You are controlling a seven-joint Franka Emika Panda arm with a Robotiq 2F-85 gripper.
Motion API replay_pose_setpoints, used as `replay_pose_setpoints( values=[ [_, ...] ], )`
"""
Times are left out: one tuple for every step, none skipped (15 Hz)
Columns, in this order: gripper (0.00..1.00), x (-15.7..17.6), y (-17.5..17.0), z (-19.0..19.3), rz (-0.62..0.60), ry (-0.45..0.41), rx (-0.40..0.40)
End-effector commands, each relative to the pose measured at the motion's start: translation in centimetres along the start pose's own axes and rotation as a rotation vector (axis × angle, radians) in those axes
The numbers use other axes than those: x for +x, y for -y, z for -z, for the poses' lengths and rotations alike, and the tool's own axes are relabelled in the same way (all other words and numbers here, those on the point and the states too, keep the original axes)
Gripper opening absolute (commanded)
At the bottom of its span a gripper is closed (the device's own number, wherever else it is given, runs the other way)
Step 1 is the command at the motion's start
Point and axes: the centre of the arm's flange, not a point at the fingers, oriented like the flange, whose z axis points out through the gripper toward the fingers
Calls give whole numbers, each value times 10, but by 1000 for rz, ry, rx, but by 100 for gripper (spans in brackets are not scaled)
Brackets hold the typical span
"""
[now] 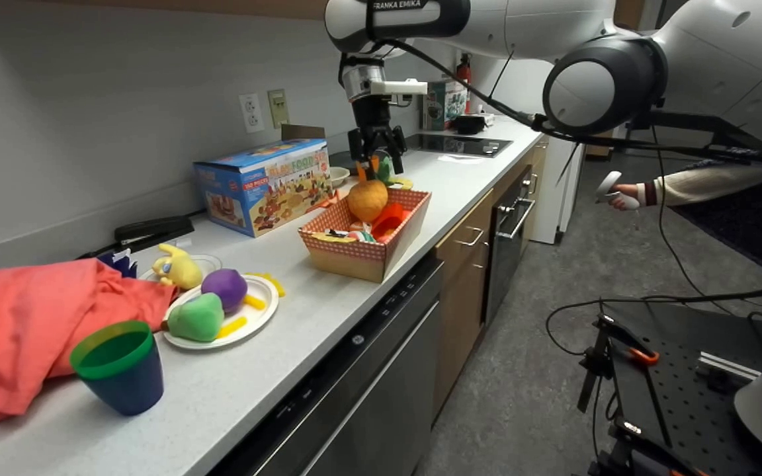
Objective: Pick the stuffed pineapple and put it on the counter
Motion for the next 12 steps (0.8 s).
replay_pose_setpoints(
  values=[
    [100,45,10,63,3,-44,11],
    [100,43,11,69,2,-60,20],
    [100,43,9,74,0,-73,25],
    [100,44,9,79,-3,-83,25],
    [100,45,8,81,-7,-86,33],
    [100,47,6,82,-10,-92,38],
    [100,49,4,81,-1,-99,41],
    [100,49,3,82,-1,-100,45],
    [100,50,2,82,-5,-99,49],
    [100,51,2,83,-11,-94,59],
    [100,51,1,82,-10,-90,68],
    [100,51,1,82,-8,-85,77]
  ],
)
